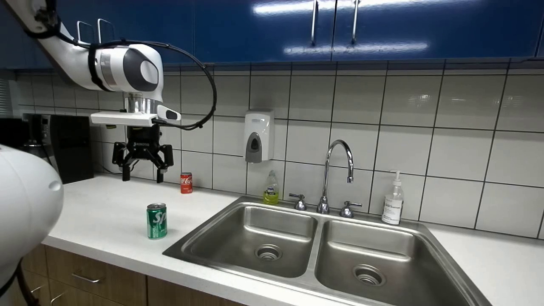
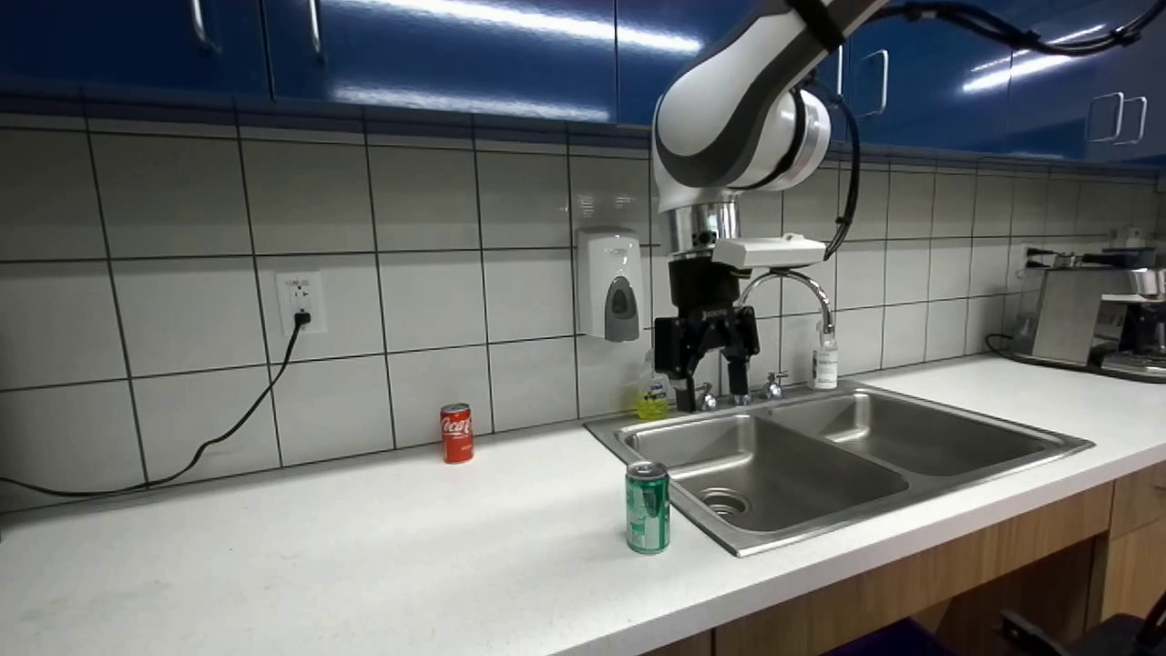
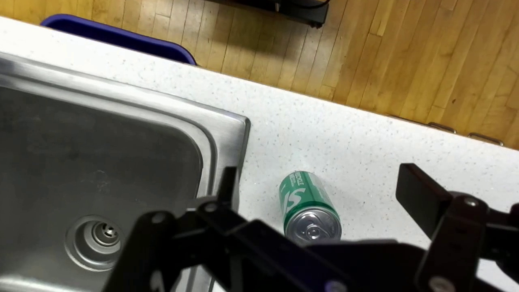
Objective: Put the green can in the sink.
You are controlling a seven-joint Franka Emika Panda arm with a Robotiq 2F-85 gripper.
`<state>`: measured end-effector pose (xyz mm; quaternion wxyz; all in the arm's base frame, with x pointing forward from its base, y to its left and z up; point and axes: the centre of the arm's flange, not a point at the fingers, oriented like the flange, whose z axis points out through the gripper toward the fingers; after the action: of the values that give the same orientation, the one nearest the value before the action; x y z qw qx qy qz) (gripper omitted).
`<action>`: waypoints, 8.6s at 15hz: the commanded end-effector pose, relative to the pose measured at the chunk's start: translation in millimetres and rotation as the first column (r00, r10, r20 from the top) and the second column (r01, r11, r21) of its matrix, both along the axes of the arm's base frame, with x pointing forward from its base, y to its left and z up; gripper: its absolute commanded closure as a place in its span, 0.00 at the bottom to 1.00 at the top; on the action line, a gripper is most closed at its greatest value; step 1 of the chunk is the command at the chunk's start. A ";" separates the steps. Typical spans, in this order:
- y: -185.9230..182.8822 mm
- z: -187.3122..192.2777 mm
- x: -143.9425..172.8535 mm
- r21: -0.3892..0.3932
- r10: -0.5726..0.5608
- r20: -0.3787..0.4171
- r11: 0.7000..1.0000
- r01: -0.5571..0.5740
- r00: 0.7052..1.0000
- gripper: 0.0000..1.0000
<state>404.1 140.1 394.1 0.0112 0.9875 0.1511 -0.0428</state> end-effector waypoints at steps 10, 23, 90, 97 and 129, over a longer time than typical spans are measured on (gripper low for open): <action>16.8 -56.3 31.6 0.097 0.036 -0.016 0.995 -0.034 0.999 0.00; 22.3 -101.9 56.5 0.107 0.090 0.000 0.990 -0.090 0.996 0.00; -221.4 -82.5 145.5 0.010 -0.445 0.071 0.895 0.446 0.893 0.61; -287.3 -128.9 196.4 0.022 -0.531 0.094 0.847 0.531 0.842 0.61; -274.2 -266.7 182.0 0.016 -0.549 -0.117 0.832 0.554 0.828 0.61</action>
<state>587.5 -134.0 122.1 -0.0243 0.9851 -0.1406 -0.0964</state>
